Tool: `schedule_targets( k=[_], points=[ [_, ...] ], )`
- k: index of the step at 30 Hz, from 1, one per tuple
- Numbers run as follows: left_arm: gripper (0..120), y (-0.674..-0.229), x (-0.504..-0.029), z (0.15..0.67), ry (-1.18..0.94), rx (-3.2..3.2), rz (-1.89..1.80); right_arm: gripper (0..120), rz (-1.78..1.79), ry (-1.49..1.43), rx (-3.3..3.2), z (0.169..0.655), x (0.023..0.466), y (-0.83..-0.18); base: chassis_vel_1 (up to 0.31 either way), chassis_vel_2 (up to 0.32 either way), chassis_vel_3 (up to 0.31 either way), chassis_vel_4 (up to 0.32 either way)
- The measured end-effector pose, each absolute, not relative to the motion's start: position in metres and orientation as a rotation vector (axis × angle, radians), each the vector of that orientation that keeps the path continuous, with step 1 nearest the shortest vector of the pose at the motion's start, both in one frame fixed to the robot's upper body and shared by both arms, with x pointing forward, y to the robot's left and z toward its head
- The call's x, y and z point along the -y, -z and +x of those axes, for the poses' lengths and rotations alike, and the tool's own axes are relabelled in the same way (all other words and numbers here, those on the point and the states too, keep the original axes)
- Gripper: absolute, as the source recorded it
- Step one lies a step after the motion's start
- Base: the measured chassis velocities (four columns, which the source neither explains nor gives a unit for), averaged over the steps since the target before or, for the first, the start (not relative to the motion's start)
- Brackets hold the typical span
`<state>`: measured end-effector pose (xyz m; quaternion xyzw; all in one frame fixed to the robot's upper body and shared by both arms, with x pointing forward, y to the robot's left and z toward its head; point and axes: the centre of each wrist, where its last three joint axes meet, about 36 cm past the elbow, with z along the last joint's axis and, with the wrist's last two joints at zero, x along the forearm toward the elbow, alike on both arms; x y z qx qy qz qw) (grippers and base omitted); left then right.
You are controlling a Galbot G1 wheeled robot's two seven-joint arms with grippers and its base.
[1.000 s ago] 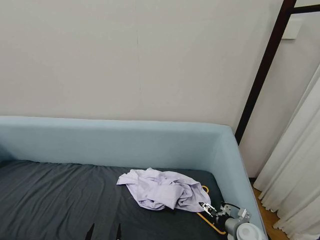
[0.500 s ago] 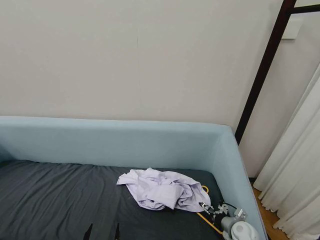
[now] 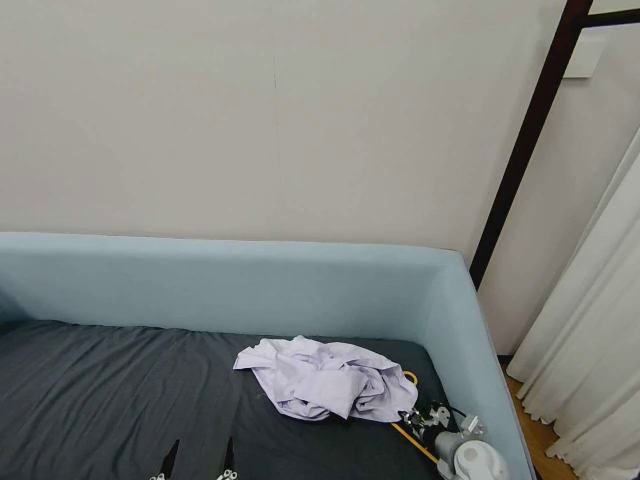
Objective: Pick up the clothes from the sofa and hang them on the clothes hanger.
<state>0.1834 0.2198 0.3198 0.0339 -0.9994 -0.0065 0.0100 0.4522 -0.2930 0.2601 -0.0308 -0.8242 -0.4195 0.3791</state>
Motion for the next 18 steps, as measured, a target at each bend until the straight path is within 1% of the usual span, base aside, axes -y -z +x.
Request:
schedule_targets(
  k=[4, 8, 11, 12, 15, 16, 18],
  points=[
    [100, -0.318, -0.22, 0.183, 0.022, 3.118, 0.105, 0, -0.077, 1.062, 2.122, 0.452, 0.296, -0.264, 0.0, 0.0, 0.0, 0.0],
    [100, -0.318, -0.22, 0.184, 0.023, 3.119, 0.108, 0, -0.041, 1.02, 2.179, 0.452, 0.297, -0.283, 0.0, 0.0, 0.0, 0.0],
    [100, -0.318, -0.221, 0.186, 0.019, 3.127, 0.111, 0, 0.048, 0.909, 2.3, 0.448, 0.298, -0.33, 0.0, 0.0, 0.0, 0.0],
    [100, -0.318, -0.221, 0.186, 0.019, 3.127, 0.111, 0, 0.048, 0.909, 2.3, 0.448, 0.298, -0.33, 0.0, 0.0, 0.0, 0.0],
    [100, -0.317, -0.219, 0.188, 0.011, 3.133, 0.116, 0, 0.18, 0.747, 2.434, 0.439, 0.298, -0.392, 0.0, 0.0, 0.0, 0.0],
    [100, -0.317, -0.219, 0.188, 0.011, 3.133, 0.116, 0, 0.18, 0.747, 2.434, 0.439, 0.298, -0.392, 0.0, 0.0, 0.0, 0.0],
    [100, -0.315, -0.218, 0.189, 0.006, 3.133, 0.115, 0, 0.292, 0.625, 2.519, 0.429, 0.292, -0.438, 0.0, 0.0, 0.0, 0.0]
  ],
)
